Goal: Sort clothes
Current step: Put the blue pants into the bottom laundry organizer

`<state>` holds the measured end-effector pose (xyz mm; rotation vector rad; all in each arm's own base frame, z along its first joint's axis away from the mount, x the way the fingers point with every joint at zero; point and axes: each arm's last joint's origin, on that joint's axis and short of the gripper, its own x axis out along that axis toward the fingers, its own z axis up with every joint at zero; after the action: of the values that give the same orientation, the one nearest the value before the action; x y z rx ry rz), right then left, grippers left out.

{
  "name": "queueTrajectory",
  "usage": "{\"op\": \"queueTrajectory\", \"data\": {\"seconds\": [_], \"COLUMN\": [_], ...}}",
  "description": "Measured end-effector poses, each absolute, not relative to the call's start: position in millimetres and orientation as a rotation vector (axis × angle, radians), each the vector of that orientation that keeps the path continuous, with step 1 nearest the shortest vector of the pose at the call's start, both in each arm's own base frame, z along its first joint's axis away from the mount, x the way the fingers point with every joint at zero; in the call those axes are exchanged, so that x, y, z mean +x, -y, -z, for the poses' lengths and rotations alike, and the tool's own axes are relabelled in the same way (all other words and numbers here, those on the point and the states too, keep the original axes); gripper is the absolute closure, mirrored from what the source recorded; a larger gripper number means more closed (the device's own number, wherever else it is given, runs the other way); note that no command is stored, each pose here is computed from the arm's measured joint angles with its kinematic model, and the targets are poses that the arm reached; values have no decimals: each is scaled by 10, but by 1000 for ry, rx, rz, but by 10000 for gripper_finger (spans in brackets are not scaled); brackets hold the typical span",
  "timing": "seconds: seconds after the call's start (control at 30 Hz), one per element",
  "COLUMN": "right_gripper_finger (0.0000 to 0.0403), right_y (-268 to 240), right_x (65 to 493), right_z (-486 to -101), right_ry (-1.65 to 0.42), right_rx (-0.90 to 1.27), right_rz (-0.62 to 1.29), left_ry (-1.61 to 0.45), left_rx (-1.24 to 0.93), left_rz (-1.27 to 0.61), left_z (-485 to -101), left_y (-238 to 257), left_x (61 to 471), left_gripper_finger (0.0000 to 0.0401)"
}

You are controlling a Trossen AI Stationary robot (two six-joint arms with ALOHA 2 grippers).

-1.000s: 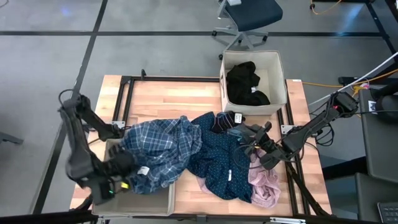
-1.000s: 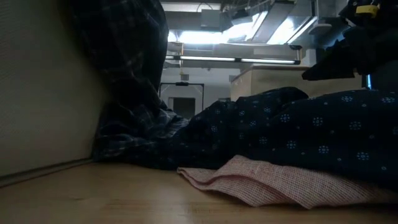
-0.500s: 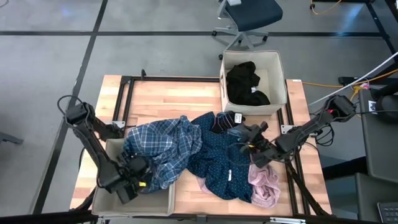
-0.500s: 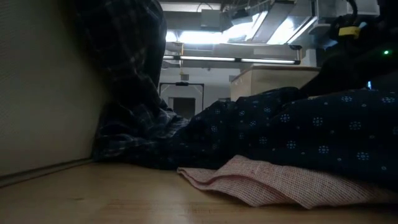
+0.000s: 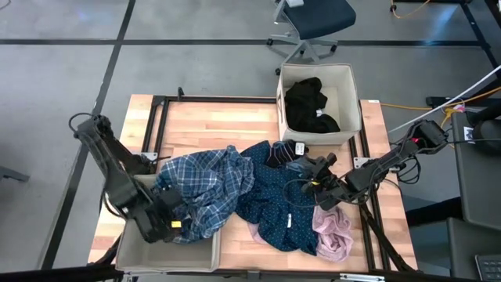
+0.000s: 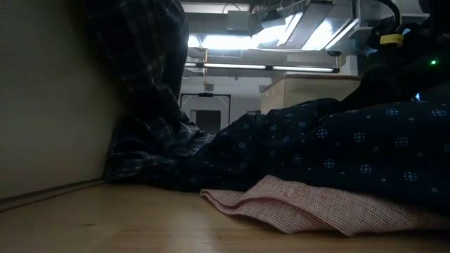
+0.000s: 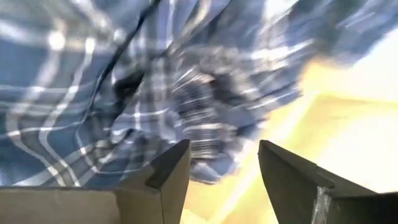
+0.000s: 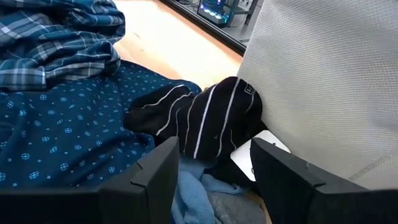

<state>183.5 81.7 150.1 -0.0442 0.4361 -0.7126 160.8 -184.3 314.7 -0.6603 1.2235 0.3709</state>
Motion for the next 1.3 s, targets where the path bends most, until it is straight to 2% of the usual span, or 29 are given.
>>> {"op": "queueTrajectory", "data": {"seconds": [0.17, 0.33, 0.43, 0.57, 0.7, 0.9, 1.07, 1.3], "right_gripper_finger": [201, 201, 201, 201, 201, 201, 201, 201], "right_y": [-818, -818, -821, -820, -819, -818, -818, -818], "right_x": [1834, 1835, 1836, 1835, 1834, 1834, 1834, 1833], "right_z": [-1501, -1501, -1495, -1493, -1495, -1495, -1495, -1495], "right_ry": [-436, -435, -446, -448, -444, -444, -443, -443], "right_rx": [-45, -40, -37, -42, -46, -46, -47, -48], "right_rz": [712, 713, 703, 704, 709, 709, 709, 710], "left_ry": [-978, -648, -566, -593, -619, -746, -890, -1158], "left_rx": [-694, -521, -439, -384, -439, -526, -573, -639], "left_rz": [-293, -273, -332, -420, -516, -540, -527, -462], "left_z": [-3590, -3904, -3951, -3896, -3844, -3643, -3331, -2793], "left_y": [1639, 1393, 1186, 843, 418, -160, -501, -642], "left_x": [1611, 1818, 2033, 2316, 2521, 2782, 3021, 3282], "left_gripper_finger": [221, 221, 221, 221, 221, 221, 221, 221]}}
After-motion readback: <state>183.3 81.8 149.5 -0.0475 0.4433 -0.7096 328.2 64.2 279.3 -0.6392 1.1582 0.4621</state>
